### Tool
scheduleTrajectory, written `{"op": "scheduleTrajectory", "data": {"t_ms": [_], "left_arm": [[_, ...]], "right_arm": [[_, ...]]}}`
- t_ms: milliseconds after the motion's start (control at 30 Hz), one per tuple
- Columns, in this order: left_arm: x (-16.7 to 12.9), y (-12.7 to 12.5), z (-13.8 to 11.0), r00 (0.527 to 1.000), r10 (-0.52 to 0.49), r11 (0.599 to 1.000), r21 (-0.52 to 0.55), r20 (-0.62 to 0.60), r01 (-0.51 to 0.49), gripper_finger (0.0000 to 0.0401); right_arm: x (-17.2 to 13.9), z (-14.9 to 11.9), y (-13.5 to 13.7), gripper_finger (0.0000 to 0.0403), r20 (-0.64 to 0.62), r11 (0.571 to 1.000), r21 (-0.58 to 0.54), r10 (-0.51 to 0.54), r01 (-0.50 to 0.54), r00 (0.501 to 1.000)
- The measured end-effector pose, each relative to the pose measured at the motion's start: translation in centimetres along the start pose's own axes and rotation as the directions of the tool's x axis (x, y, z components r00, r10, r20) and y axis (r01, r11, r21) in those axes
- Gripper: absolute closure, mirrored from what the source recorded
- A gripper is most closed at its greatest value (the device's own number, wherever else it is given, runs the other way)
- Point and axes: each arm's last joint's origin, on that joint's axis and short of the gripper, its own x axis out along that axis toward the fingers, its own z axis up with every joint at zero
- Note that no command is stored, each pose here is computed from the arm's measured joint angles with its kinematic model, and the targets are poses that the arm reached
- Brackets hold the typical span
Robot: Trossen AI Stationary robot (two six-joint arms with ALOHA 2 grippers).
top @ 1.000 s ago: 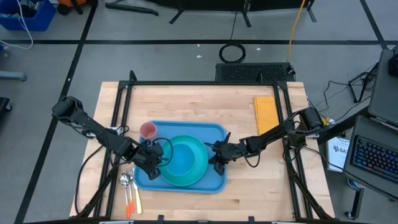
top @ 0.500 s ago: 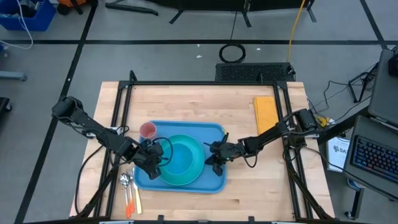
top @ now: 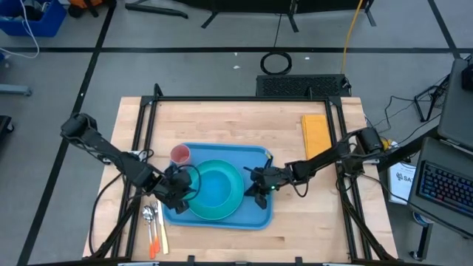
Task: Set up tray
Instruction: Adjust the light blue plate on the blue serving tray, then put the yellow napkin on the blue serving tray to the right of the light blue plate
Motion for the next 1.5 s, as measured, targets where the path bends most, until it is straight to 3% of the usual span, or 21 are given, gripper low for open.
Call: {"op": "scheduleTrajectory", "data": {"t_ms": [400,500,667,800,1000,1133,1233,1400,1467,1500], "left_arm": [[-3.1,0.0,0.0,0.974,-0.017,0.998,0.067,0.228,0.002,0.0396],[-4.0,0.0,-0.2,0.948,0.000,0.994,0.104,0.317,-0.034,0.0395],[-5.1,-0.2,-0.5,0.882,0.045,0.983,0.138,0.469,-0.124,0.0377],[-5.4,-0.6,-0.2,0.831,0.061,0.973,0.153,0.553,-0.173,0.0379],[-5.6,-0.9,0.5,0.791,0.065,0.962,0.174,0.608,-0.213,0.0397],[-5.6,-0.9,0.6,0.784,0.072,0.951,0.194,0.616,-0.240,0.0384],[-5.6,-0.9,0.6,0.782,0.076,0.950,0.194,0.619,-0.246,0.0373],[-5.6,-0.9,0.6,0.783,0.078,0.950,0.193,0.618,-0.247,0.0371],[-5.6,-0.9,0.6,0.782,0.078,0.949,0.194,0.618,-0.248,0.0376],[-5.6,-0.9,0.6,0.781,0.080,0.949,0.193,0.619,-0.250,0.0379]], "right_arm": [[-1.4,0.9,1.2,0.0403,0.051,0.994,-0.108,-0.022,0.028,0.998],[-2.1,1.3,1.7,0.0403,0.124,0.979,-0.177,-0.084,0.106,0.989],[-3.6,1.6,3.3,0.0403,0.308,0.905,-0.294,-0.215,0.307,0.927],[-3.9,1.9,3.5,0.0403,0.410,0.904,-0.269,-0.206,0.333,0.889],[-4.7,3.3,3.4,0.0403,0.467,0.844,-0.375,-0.185,0.383,0.865],[-5.1,3.9,3.5,0.0403,0.476,0.875,-0.349,-0.143,0.335,0.868],[-5.0,3.7,2.5,0.0396,0.440,0.828,-0.382,-0.227,0.410,0.869],[-5.6,3.2,1.4,0.0348,0.351,0.654,-0.354,-0.570,0.669,0.743],[-5.9,3.0,1.1,0.0318,0.283,0.587,-0.385,-0.659,0.712,0.697],[-6.0,3.0,1.1,0.0302,0.240,0.577,-0.394,-0.687,0.716,0.686]]}}
